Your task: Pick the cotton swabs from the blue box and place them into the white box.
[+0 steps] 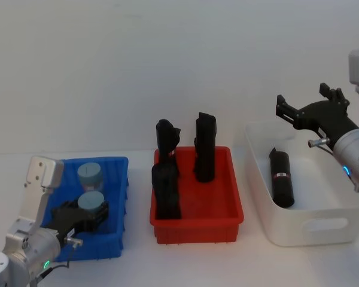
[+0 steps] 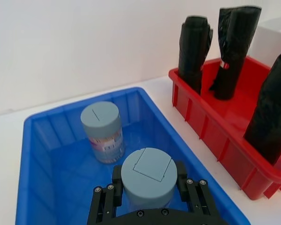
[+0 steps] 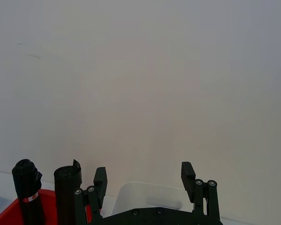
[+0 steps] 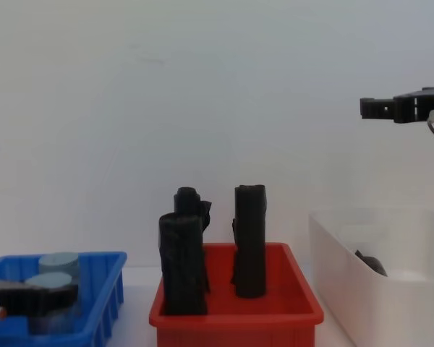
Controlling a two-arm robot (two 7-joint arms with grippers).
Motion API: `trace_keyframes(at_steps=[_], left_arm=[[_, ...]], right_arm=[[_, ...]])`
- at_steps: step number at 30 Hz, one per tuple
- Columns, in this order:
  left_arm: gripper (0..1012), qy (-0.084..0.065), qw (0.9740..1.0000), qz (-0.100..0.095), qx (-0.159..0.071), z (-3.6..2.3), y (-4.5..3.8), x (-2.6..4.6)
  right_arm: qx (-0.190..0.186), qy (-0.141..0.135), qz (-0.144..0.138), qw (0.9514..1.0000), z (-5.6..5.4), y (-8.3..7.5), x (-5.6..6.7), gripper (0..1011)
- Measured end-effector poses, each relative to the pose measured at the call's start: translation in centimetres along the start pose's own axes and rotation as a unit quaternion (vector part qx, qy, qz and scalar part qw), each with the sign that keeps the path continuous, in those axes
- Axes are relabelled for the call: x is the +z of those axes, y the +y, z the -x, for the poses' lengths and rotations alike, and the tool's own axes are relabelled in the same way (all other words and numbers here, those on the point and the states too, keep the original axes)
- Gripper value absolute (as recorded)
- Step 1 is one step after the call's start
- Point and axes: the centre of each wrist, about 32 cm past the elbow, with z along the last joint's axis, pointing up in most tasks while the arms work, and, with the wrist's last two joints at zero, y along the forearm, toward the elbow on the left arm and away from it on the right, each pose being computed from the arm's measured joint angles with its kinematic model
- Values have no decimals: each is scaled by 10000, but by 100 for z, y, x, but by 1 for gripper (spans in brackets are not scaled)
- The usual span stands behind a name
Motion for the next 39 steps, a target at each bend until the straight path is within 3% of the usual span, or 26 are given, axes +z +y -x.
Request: trace_keyframes(at_steps=[5, 12, 16, 21, 27, 28, 32, 34, 37, 38, 39], left_arm=[[669, -39, 9998, 211, 0, 10, 25, 58], [669, -114, 9981, 610, -40, 34, 70, 193], [669, -157, 9962, 856, -94, 55, 95, 282], [669, -232, 9916, 1246, -242, 97, 129, 446], [669, -317, 9838, 1698, -472, 161, 157, 637], [669, -343, 9812, 1821, -541, 178, 163, 688], [669, -395, 9753, 2059, -693, 217, 172, 793], [669, -454, 9689, 2283, -842, 256, 178, 898], [669, -506, 9632, 2455, -974, 292, 179, 983], [669, -549, 9591, 2561, -1073, 317, 177, 1034], [669, -570, 9572, 2608, -1119, 329, 176, 1059]], right_arm=[[0, 0, 0, 10000, 0, 0, 0, 1001], [28, -10, -8, 10000, 0, 0, 0, 1001], [128, -48, -44, 9999, -2, -2, 3, 1001], [356, -110, -121, 9992, -8, -15, 14, 1002], [699, -178, -212, 9972, -17, -39, 26, 1001], [762, -187, -222, 9967, -18, -42, 28, 1001], [999, -228, -279, 9943, -25, -59, 37, 1001], [1168, -253, -316, 9923, -28, -69, 43, 1001], [1372, -276, -357, 9895, -35, -78, 49, 1001], [1437, -280, -370, 9885, -38, -80, 49, 1001], [1529, -289, -386, 9871, -43, -81, 49, 1001]])
